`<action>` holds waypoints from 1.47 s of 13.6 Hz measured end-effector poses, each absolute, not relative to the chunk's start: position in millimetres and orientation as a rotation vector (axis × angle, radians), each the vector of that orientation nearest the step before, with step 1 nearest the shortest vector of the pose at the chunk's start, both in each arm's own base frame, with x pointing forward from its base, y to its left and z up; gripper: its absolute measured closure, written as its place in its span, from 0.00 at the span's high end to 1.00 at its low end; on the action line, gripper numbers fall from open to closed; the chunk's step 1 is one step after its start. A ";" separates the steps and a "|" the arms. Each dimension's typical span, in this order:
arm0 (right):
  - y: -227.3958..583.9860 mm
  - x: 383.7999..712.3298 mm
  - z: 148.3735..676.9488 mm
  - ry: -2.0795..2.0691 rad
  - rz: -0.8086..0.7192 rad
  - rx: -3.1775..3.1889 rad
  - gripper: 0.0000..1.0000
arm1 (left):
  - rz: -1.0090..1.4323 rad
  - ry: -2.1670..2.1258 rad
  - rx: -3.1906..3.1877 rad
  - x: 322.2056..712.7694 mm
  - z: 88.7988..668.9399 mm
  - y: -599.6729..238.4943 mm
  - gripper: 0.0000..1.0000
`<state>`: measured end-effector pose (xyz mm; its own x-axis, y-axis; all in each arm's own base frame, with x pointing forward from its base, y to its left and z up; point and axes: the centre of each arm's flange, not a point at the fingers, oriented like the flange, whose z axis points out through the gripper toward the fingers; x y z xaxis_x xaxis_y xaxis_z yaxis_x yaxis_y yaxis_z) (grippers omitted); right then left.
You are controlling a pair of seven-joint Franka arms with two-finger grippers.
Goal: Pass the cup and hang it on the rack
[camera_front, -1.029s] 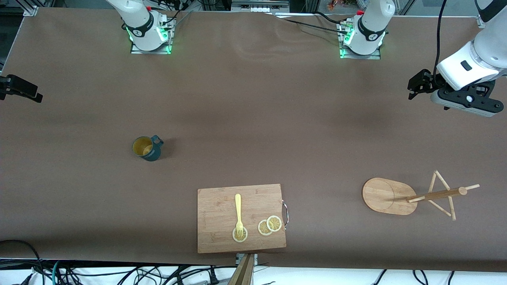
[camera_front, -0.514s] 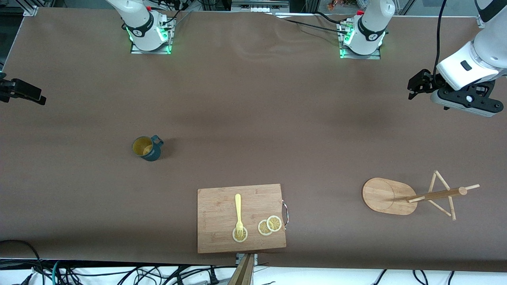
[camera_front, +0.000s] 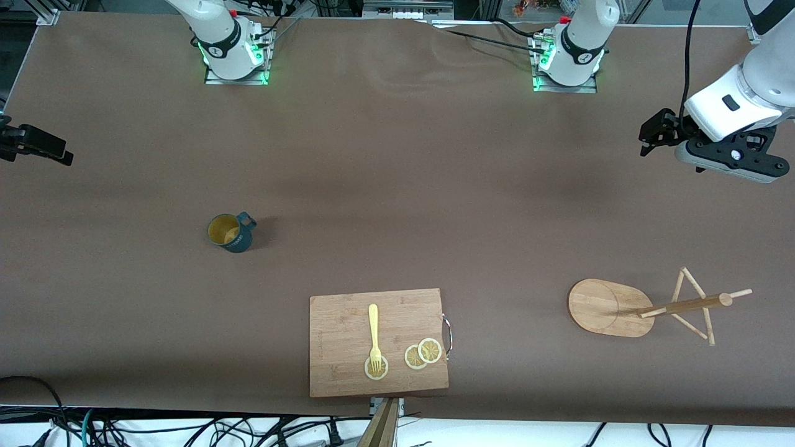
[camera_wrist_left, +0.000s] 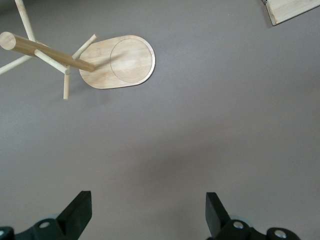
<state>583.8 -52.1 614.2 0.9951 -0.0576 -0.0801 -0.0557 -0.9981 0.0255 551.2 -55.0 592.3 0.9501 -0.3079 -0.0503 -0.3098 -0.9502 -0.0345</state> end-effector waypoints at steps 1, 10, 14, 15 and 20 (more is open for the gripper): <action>-52.1 584.1 613.6 -0.088 -0.128 3.114 1.00 | 0.069 0.485 -3.061 551.2 592.3 -55.0 1.00; -42.0 601.2 560.7 -0.061 -0.308 3.103 1.00 | 0.077 0.484 -3.061 550.7 591.8 -54.7 1.00; -31.9 603.7 553.7 -0.027 -0.332 3.100 1.00 | 0.078 0.484 -3.061 550.6 591.8 -54.7 1.00; -29.1 604.8 550.5 -0.017 -0.341 3.100 1.00 | 0.078 0.484 -3.061 550.6 591.8 -54.7 1.00; 13.7 628.6 497.2 0.096 -0.400 3.080 1.00 | 0.089 0.484 -3.061 549.8 591.2 -54.5 1.00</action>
